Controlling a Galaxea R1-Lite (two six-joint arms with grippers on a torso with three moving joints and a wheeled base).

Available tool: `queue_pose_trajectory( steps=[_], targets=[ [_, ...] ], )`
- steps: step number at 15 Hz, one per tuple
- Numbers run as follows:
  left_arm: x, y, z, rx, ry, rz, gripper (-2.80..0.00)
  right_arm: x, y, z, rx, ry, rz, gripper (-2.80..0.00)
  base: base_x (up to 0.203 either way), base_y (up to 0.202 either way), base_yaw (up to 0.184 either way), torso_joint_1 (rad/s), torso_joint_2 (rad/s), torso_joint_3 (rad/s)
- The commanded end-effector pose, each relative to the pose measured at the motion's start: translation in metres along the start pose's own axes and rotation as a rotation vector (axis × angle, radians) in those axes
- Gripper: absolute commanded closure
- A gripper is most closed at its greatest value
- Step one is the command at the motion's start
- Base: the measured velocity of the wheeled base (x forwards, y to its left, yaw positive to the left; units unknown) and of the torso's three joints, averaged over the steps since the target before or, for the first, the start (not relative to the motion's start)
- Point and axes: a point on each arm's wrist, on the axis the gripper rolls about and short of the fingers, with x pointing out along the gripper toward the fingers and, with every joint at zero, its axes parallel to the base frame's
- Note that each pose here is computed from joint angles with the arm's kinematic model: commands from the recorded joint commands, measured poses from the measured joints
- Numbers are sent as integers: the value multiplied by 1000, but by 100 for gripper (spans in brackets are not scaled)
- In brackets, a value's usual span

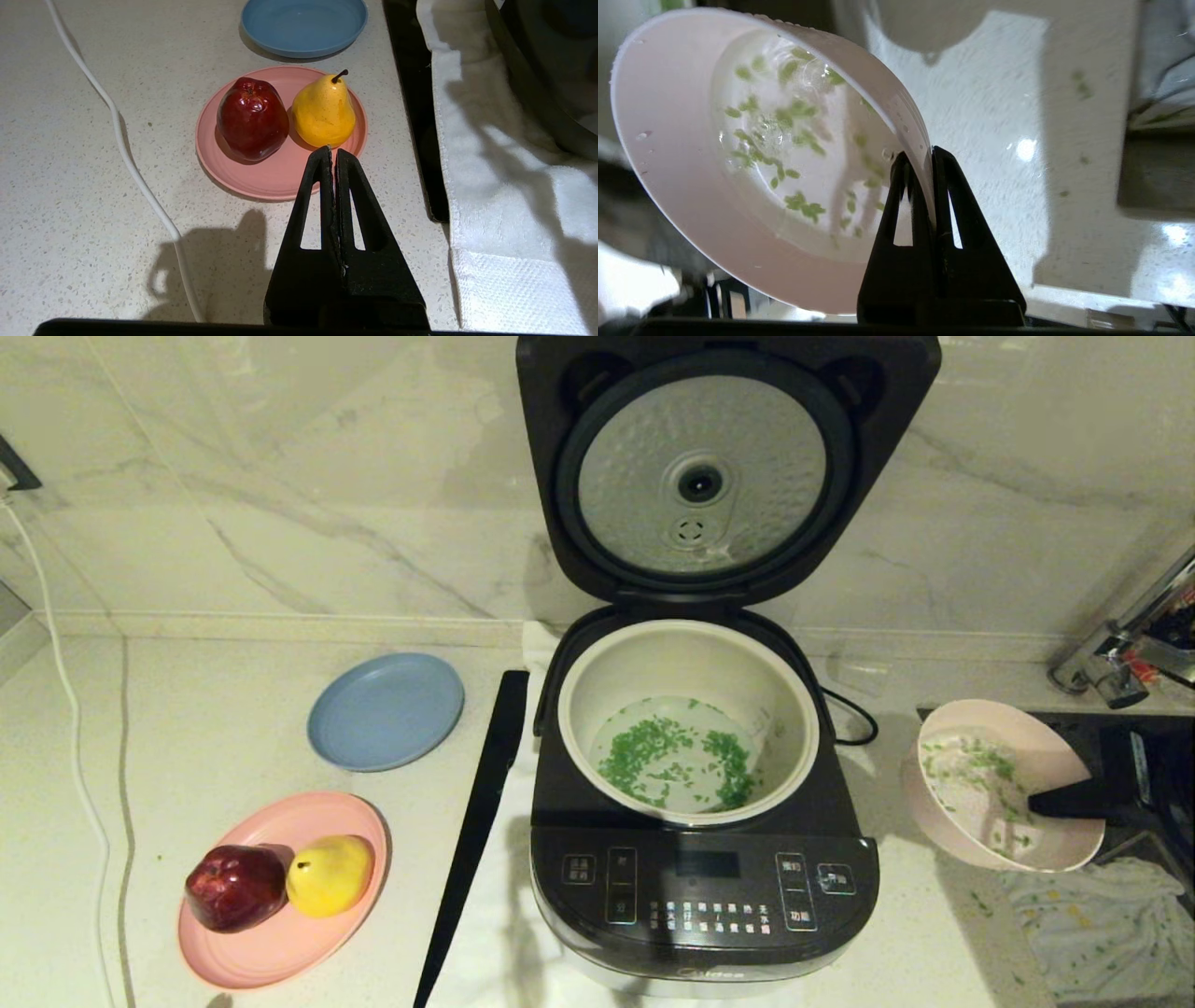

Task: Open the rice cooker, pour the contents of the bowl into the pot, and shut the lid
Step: Pour the water from the bowl into the rice cooker

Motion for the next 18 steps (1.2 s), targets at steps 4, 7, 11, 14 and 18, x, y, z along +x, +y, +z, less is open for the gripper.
queue_pose_trajectory(
  steps=[4,7,11,14,18],
  targets=[
    [0,0,-1,0,6,-1,0,-2,-2,-9,-70,31,-31,0,0,0,0,0,0,0],
    [0,0,-1,0,4,-1,0,1,-4,-6,-104,-5,-133,0,0,0,0,0,0,0],
    [0,0,-1,0,4,-1,0,7,-2,7,-89,-223,-122,0,0,0,0,0,0,0],
    [0,0,-1,0,4,-1,0,18,-2,-5,-45,-240,-46,0,0,0,0,0,0,0],
    [0,0,-1,0,4,-1,0,15,0,-22,-46,-77,70,0,0,0,0,0,0,0]
  ],
)
